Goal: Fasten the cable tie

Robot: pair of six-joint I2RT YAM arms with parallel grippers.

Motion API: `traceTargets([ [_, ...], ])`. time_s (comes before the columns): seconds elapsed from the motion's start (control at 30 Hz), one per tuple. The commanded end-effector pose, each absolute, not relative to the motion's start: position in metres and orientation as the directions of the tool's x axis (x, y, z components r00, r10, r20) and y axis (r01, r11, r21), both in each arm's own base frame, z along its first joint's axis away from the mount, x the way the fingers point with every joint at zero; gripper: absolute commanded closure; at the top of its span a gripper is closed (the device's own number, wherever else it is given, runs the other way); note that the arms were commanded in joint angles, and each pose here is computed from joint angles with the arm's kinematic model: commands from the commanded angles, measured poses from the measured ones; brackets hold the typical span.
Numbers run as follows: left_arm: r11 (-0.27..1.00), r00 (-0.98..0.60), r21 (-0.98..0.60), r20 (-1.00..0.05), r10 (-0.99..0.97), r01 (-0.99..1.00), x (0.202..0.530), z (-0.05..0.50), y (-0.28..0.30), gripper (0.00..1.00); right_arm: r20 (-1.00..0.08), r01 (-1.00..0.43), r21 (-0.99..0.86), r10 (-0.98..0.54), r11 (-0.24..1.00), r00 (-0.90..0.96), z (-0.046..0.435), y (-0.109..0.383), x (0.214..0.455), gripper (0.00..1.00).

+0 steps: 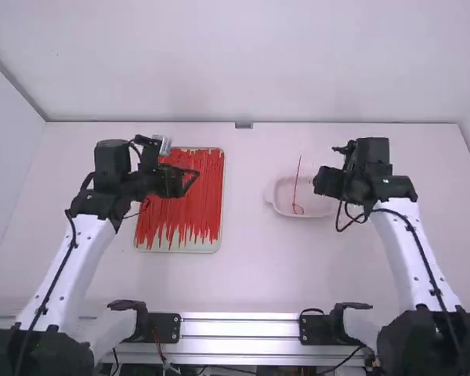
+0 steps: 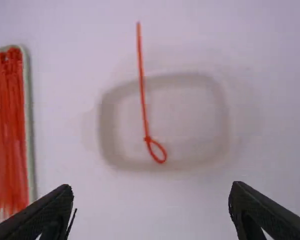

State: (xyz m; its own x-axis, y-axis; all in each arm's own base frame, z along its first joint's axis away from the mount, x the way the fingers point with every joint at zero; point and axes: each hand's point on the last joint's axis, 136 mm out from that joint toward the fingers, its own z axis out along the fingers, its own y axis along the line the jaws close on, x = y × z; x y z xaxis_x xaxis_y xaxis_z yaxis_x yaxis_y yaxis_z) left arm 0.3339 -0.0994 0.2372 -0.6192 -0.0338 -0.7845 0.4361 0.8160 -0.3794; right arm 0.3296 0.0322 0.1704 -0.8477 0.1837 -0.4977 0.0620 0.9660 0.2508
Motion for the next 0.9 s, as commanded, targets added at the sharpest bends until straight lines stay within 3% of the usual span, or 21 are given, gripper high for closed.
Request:
traceTargets([
  [0.0,0.851,-0.567,-0.298,-0.823,0.0,0.432,0.33,0.239,-0.09,0.2,-0.546,0.039,0.165,0.124,0.985,-0.828,0.172,0.02,0.324,0.2],
  [0.23,0.915,-0.45,-0.182,-0.893,0.0,0.361,0.325,0.241,-0.069,0.34,-0.665,-0.011,0.012,0.0,1.0,-0.747,0.177,0.003,0.319,0.33],
  [0.53,0.976,-0.276,-0.06,-0.961,0.0,0.207,0.311,0.244,-0.037,0.54,-0.795,-0.013,0.01,0.0,1.0,-0.606,0.185,0.003,0.308,0.52],
  [0.87,1.0,-0.276,0.0,-0.961,0.0,0.0,0.278,0.191,0.0,0.78,-0.92,-0.015,0.006,0.0,1.0,-0.393,0.192,0.003,0.292,0.77],
])
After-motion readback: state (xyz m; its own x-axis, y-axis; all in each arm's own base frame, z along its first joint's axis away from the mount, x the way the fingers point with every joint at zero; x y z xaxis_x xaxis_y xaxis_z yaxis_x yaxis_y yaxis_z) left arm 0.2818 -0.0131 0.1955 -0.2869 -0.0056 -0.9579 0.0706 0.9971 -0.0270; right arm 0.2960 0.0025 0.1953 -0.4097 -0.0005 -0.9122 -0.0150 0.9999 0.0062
